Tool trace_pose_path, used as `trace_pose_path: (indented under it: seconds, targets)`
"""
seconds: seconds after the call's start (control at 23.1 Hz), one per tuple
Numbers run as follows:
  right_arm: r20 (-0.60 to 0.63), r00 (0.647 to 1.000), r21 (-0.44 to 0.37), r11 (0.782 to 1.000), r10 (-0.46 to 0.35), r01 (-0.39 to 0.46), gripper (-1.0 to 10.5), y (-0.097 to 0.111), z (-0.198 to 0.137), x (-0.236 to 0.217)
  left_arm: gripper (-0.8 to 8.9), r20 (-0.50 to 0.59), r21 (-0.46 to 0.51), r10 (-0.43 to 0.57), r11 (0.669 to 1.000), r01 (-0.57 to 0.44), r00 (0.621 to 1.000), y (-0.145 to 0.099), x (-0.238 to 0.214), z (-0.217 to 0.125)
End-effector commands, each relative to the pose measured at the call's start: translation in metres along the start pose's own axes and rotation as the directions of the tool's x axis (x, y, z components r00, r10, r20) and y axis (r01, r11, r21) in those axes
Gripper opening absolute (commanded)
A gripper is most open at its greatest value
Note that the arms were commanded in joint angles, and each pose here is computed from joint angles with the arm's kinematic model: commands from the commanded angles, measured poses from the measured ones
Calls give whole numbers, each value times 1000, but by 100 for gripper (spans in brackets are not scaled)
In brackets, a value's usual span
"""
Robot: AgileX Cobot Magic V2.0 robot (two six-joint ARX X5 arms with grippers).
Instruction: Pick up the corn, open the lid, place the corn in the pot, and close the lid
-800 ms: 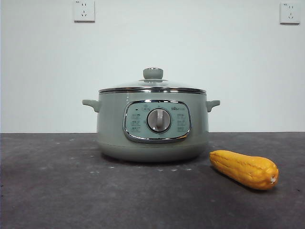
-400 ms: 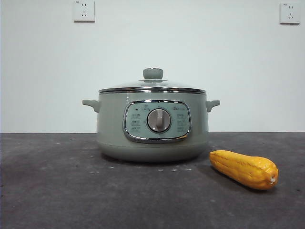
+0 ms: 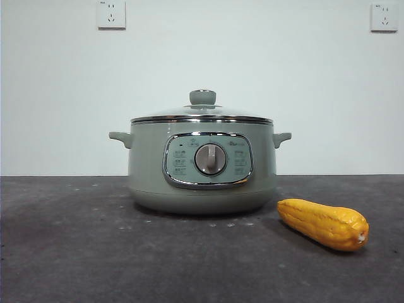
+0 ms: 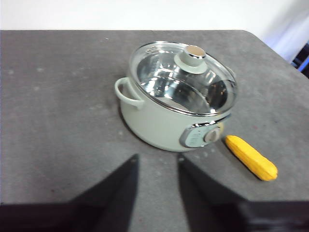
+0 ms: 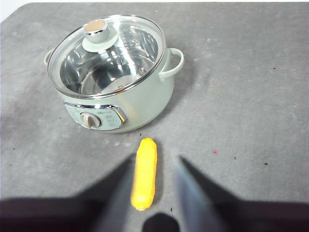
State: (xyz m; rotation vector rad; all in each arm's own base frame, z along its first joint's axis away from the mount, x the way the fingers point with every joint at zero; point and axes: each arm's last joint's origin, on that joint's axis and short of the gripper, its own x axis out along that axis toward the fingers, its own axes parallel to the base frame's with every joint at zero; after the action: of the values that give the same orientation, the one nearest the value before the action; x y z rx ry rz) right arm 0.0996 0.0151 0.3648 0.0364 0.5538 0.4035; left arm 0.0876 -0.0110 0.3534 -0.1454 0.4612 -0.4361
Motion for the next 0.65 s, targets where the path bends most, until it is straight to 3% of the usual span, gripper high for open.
trace_pose_path:
  seconds: [0.04,0.35,0.65]
  targets:
    - [8,1000,-7,1000,4,-4,632,1,1,-2,664,2,6,-30,1000,30,1000,-1,0,2]
    - [0,1000,-3,1000,25,-25,630,0,2,1,664,0,5,-33,999,33,999,-1,1,4]
    - [-116,987,29,994,110,-108,626,-5,8,34,664,1,6,-33,999,33,999,-1,1,4]
